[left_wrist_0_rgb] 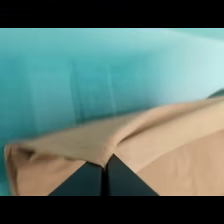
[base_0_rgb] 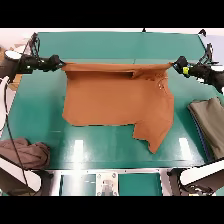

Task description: Fold the shirts.

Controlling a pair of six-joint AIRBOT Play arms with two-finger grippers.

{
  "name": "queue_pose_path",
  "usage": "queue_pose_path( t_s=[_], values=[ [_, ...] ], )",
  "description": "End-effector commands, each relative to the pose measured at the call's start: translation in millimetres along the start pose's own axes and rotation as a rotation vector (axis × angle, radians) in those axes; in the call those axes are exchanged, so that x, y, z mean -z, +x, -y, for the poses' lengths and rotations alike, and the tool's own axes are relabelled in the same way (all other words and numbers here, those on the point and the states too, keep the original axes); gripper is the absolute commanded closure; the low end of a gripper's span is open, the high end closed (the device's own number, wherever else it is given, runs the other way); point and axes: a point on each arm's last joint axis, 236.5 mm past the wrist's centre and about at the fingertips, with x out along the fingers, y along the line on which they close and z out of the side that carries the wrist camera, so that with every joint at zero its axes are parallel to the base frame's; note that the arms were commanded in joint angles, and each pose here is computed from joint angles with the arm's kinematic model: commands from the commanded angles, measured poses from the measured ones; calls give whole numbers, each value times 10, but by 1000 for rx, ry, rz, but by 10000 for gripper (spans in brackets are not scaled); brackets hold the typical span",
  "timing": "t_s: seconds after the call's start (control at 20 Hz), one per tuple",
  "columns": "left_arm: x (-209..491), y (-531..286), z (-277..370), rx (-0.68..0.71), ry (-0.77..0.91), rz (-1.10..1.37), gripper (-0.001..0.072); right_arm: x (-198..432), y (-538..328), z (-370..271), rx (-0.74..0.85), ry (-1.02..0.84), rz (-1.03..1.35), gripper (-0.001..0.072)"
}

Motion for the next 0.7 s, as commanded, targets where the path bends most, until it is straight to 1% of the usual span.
queue_pose_path(
  t_s=[0.0, 0.25, 0.35, 0.65],
  values=[
    [396, -8, -142, -48, 0, -164, 685, 244, -96, 176, -1, 8, -133, 700],
    [894, -144, -231, -99, -41, -381, 685, 799, -318, 460, 87, -32, -390, 700],
    [1013, -159, -259, -119, -54, -430, 685, 921, -353, 562, 122, -28, -432, 700],
    [1326, -45, -303, -160, -87, -502, 685, 1178, -350, 704, 142, 10, -477, 700]
  ],
)
